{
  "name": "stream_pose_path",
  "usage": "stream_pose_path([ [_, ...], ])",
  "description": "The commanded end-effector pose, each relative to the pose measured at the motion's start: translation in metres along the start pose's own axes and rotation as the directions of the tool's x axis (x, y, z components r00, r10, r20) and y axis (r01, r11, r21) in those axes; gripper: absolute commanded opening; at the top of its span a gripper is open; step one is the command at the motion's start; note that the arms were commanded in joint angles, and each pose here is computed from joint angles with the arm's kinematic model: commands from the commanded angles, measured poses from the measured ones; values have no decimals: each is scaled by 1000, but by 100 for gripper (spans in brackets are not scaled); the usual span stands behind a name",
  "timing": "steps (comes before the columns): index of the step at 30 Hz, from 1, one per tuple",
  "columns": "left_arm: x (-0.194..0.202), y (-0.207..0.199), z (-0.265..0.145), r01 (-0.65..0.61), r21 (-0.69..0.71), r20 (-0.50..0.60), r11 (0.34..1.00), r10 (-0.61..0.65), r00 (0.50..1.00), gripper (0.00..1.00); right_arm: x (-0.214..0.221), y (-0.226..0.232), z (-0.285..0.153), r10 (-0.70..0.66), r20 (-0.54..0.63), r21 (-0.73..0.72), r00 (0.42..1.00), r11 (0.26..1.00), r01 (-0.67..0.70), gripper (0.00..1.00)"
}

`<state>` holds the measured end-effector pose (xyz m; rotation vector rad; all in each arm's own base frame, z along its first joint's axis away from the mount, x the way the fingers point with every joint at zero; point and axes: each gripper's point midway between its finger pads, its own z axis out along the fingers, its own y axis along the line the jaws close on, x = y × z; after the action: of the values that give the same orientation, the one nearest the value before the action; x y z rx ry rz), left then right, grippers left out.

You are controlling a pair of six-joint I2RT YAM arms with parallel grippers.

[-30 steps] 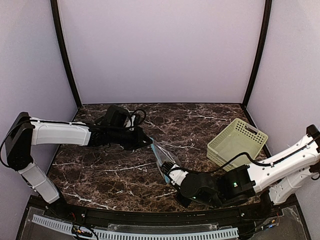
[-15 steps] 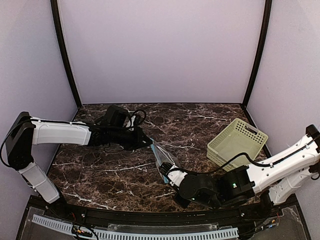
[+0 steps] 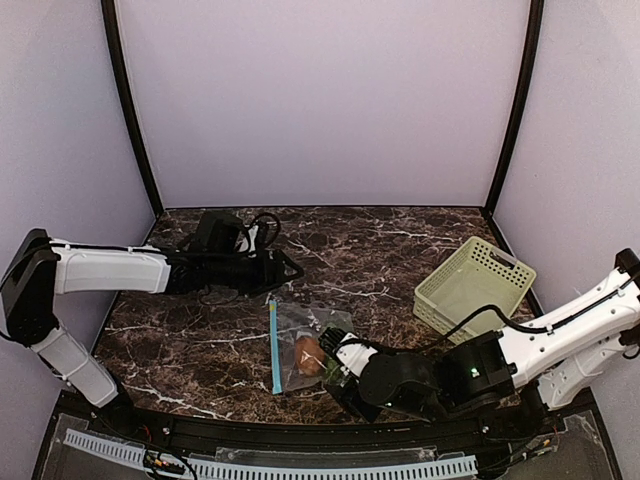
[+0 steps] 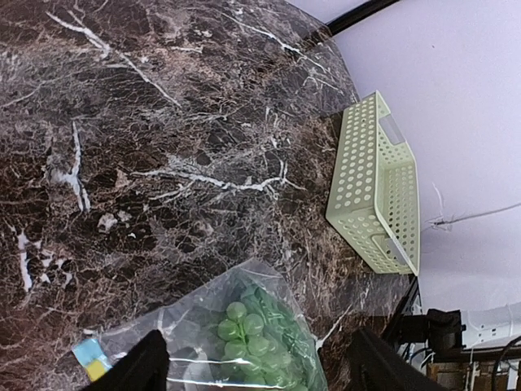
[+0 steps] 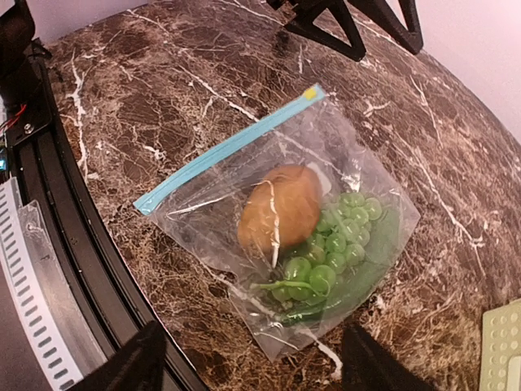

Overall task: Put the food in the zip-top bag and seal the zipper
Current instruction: Zip the zipper of the food storage bag, then reset both arms

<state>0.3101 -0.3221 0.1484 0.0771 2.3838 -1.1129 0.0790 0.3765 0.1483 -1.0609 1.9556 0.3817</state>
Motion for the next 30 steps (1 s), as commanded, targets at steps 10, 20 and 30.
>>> stream_pose_path([
  [10,-5,29,-66,-138,-222,95,965,162,982,99,-32,-33,-12,238,15,-56,971,970,-237,99],
  [20,-17,66,-103,-155,-303,145,940,206,968,99,5,-112,18,431,-187,29,883,901,-434,99],
  [30,-41,114,-161,-82,-385,193,919,167,967,99,35,-221,-1,601,-127,130,789,799,-587,99],
])
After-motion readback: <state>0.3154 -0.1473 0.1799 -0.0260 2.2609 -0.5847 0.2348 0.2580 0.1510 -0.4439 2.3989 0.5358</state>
